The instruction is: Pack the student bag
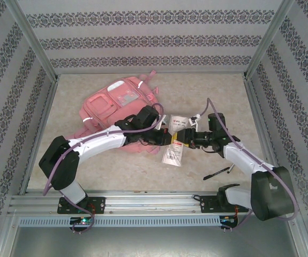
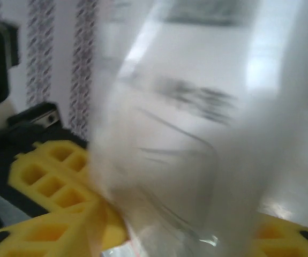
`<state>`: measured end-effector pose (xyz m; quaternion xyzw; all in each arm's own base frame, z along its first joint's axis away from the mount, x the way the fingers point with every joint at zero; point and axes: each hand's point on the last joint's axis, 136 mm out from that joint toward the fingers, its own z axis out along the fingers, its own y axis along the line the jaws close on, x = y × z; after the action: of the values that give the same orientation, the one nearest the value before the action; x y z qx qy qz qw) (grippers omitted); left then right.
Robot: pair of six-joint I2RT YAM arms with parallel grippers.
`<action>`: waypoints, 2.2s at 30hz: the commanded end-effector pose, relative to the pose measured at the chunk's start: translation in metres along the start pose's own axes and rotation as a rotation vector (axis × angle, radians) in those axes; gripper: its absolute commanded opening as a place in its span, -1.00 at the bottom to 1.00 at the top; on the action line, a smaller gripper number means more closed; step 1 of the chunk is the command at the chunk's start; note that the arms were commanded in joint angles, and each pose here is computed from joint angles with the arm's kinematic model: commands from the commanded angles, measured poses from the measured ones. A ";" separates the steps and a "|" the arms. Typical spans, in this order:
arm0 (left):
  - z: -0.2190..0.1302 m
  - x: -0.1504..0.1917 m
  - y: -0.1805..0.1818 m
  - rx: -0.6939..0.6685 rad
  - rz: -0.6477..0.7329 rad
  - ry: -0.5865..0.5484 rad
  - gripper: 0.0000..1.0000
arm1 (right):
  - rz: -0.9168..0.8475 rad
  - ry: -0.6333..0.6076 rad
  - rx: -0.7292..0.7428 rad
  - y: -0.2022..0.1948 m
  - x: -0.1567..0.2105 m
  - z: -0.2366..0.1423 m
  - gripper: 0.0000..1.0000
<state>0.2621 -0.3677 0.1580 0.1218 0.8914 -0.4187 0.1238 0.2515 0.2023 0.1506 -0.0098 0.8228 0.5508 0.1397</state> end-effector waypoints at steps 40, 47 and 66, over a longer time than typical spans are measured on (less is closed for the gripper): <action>-0.170 -0.125 0.048 -0.465 0.158 -0.242 -1.00 | 0.348 0.017 -0.021 0.059 -0.030 0.110 -0.95; -0.170 -0.130 0.025 -0.340 0.119 -0.257 -1.00 | 0.333 -0.268 -0.017 0.026 -0.118 0.173 -1.00; -0.170 -0.123 0.047 -0.378 0.112 -0.230 -1.00 | 0.449 -0.497 0.504 -0.059 -0.123 0.152 -0.16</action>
<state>0.3623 -0.2220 0.2417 0.0923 0.9447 -0.2265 0.2184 0.4253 0.3371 0.0657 0.3211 0.8354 0.4069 0.1828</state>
